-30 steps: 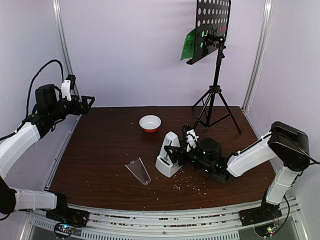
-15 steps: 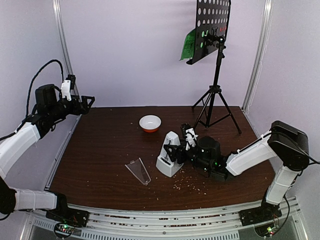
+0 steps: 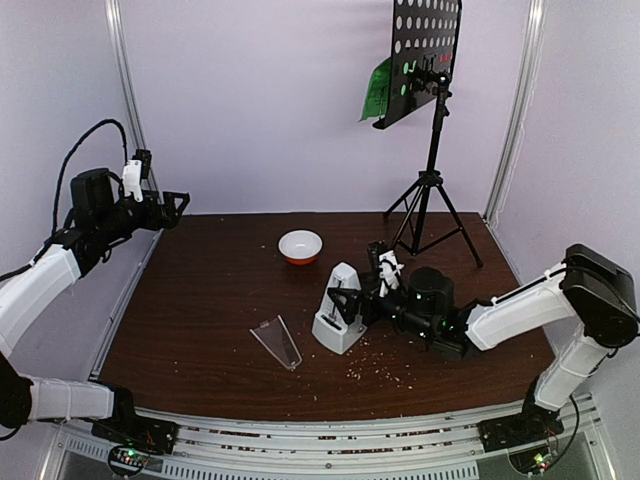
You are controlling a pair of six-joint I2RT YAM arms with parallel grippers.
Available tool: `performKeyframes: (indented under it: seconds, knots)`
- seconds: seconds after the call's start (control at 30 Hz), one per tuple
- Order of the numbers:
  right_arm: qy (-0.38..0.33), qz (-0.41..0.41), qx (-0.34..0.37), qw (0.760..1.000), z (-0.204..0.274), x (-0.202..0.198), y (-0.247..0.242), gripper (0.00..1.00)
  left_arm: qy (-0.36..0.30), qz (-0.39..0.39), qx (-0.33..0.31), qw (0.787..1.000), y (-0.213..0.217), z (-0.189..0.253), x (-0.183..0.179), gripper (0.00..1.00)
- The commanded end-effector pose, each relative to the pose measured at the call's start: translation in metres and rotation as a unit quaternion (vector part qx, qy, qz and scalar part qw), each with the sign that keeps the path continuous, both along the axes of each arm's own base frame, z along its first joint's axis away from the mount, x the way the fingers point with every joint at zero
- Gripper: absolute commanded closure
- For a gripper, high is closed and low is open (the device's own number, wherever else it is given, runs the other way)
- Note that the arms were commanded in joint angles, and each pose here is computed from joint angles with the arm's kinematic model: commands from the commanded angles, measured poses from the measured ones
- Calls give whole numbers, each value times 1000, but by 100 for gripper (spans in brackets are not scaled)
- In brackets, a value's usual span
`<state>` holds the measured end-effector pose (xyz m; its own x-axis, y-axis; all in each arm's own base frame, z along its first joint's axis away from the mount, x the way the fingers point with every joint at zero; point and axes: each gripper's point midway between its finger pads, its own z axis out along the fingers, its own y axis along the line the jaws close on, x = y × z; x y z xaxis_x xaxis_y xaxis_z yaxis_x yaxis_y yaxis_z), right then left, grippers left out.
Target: Pack up the instrument practice props
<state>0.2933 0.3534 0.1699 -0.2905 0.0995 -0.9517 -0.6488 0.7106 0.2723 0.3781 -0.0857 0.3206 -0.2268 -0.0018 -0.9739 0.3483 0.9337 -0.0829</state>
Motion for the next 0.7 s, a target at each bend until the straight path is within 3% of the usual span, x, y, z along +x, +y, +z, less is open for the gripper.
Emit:
performKeyframes:
  seconds: [0.0, 0.17, 0.33, 0.67]
  knots:
    - [-25, 5, -10, 1000, 22, -11, -17, 0, 1, -14, 11, 1000, -5, -10, 6, 2]
    - [-34, 3, -17, 999, 44, -17, -43, 0, -1, -74, 33, 997, -39, -16, 0, 2]
    - [1, -23, -4, 1000, 48, 9, -89, 0, 6, -150, 24, 988, -100, -24, -23, 2]
    - [29, -90, 15, 995, 11, 53, -168, 0, 10, -317, -10, 948, -205, -59, -86, 2]
